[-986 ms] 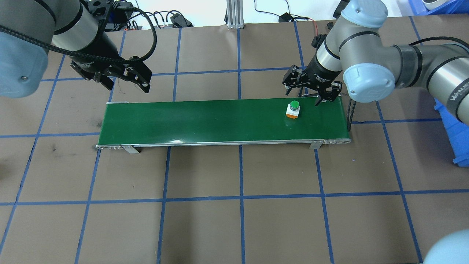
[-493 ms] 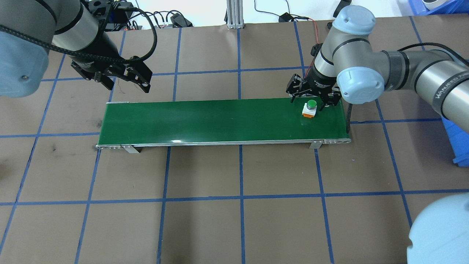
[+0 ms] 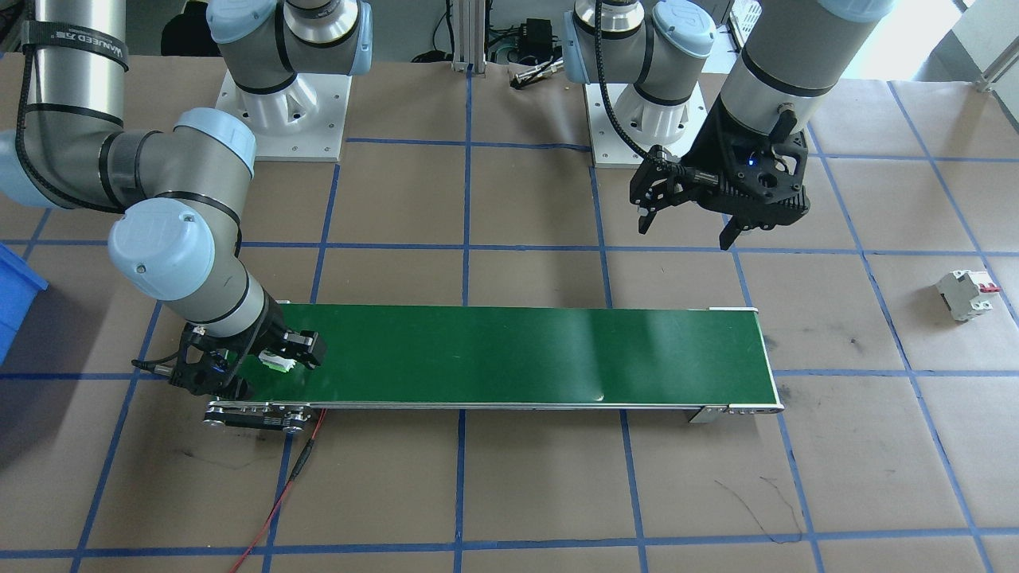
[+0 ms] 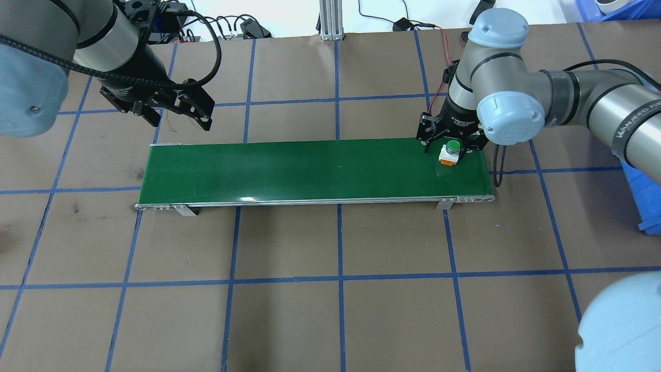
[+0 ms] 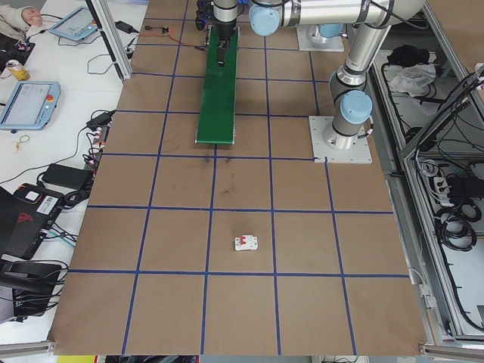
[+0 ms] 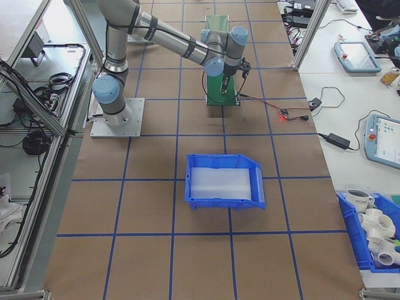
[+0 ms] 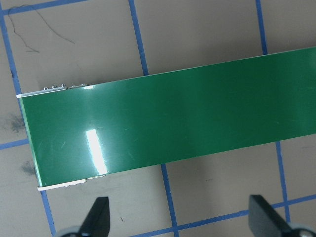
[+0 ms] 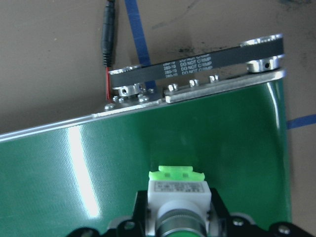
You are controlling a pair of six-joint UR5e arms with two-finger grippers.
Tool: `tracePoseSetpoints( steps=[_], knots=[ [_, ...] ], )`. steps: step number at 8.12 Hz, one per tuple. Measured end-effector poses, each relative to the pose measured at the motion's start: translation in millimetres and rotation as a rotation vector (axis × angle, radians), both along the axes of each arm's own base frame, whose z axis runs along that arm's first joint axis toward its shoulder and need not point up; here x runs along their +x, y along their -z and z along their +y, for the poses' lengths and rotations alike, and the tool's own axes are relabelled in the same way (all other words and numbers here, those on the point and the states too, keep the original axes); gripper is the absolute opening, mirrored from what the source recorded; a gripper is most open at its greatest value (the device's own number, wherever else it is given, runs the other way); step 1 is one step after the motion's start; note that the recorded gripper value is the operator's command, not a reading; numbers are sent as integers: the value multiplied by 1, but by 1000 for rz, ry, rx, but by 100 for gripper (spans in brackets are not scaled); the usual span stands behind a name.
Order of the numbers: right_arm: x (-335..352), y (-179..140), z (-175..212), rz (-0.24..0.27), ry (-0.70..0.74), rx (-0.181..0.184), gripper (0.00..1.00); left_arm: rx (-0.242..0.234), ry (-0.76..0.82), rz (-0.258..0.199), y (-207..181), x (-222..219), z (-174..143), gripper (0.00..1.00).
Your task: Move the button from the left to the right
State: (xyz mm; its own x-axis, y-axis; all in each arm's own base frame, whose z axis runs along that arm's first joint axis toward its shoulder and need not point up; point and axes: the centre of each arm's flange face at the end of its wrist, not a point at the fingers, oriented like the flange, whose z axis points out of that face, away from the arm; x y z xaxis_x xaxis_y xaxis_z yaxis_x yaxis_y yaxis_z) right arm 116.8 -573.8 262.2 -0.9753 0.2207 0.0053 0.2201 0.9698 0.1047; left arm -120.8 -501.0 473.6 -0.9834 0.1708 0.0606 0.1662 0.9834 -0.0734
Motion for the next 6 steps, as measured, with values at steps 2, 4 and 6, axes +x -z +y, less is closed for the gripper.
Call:
tracePoseSetpoints(
  steps=[2,4,6],
  knots=[
    [-26,-21,-12,37,-33,-14,0,0,0,1,0,-1,0,100],
    [-77,-69,-31,42,-126,-35,0,-3,13,0,-2,-8,2,100],
    [-143,-98,-34,38,-234,-57,0,-3,22,-1,-1,-15,2,100]
  ],
)
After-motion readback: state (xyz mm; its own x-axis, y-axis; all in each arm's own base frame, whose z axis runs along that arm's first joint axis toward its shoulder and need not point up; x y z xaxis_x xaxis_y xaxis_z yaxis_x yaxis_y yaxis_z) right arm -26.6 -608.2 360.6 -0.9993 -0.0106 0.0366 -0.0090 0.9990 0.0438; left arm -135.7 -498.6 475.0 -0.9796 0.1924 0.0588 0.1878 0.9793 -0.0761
